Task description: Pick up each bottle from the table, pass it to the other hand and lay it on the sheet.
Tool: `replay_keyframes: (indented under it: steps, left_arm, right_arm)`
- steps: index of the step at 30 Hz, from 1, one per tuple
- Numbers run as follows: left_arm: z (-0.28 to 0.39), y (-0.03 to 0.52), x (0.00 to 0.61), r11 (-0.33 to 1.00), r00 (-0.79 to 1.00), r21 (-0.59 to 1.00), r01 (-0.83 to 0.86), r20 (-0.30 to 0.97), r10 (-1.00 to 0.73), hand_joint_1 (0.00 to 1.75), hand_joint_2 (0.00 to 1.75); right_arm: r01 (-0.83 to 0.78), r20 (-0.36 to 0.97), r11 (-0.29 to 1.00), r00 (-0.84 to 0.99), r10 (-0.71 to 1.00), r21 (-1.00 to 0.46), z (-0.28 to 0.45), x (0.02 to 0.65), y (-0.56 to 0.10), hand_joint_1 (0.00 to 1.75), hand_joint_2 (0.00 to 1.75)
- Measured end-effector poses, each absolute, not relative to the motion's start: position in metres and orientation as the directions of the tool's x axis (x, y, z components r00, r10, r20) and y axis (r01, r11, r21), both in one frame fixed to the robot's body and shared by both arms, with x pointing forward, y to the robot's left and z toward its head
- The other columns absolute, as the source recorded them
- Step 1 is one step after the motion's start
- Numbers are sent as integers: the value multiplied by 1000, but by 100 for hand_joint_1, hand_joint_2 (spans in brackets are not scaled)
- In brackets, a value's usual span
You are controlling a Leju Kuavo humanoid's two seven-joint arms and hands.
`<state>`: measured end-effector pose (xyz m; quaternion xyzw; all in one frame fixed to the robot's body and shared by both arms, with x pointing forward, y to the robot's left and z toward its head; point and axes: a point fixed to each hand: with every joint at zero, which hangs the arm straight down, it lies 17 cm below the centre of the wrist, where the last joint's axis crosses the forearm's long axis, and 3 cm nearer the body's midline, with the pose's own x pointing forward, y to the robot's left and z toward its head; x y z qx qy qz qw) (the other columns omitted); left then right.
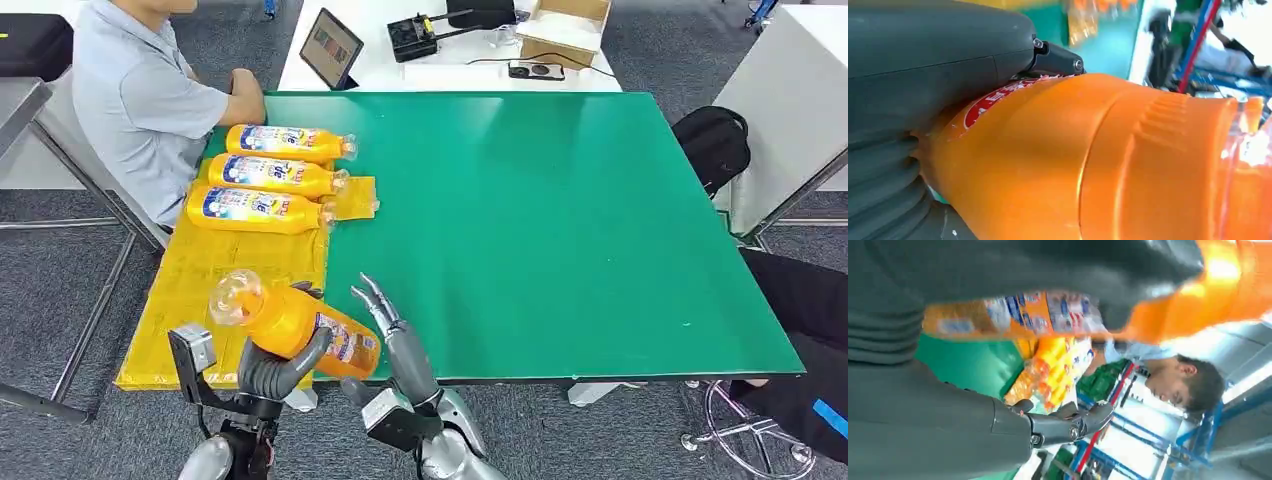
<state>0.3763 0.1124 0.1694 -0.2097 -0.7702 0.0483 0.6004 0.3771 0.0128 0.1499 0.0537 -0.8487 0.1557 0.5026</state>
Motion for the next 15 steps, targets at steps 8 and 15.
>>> replay_keyframes:
  steps: [8,15]
  left_arm:
    - [156,180,405,997,-272,77,7,960,-72,175,175]
    - [198,212,438,763,-356,569,-307,675,-647,175,175]
  right_arm:
    - [-146,868,970,-486,101,-194,152,384,-12,0,0]
    - [-132,858,971,-502,109,-200,158,385,-16,0,0]
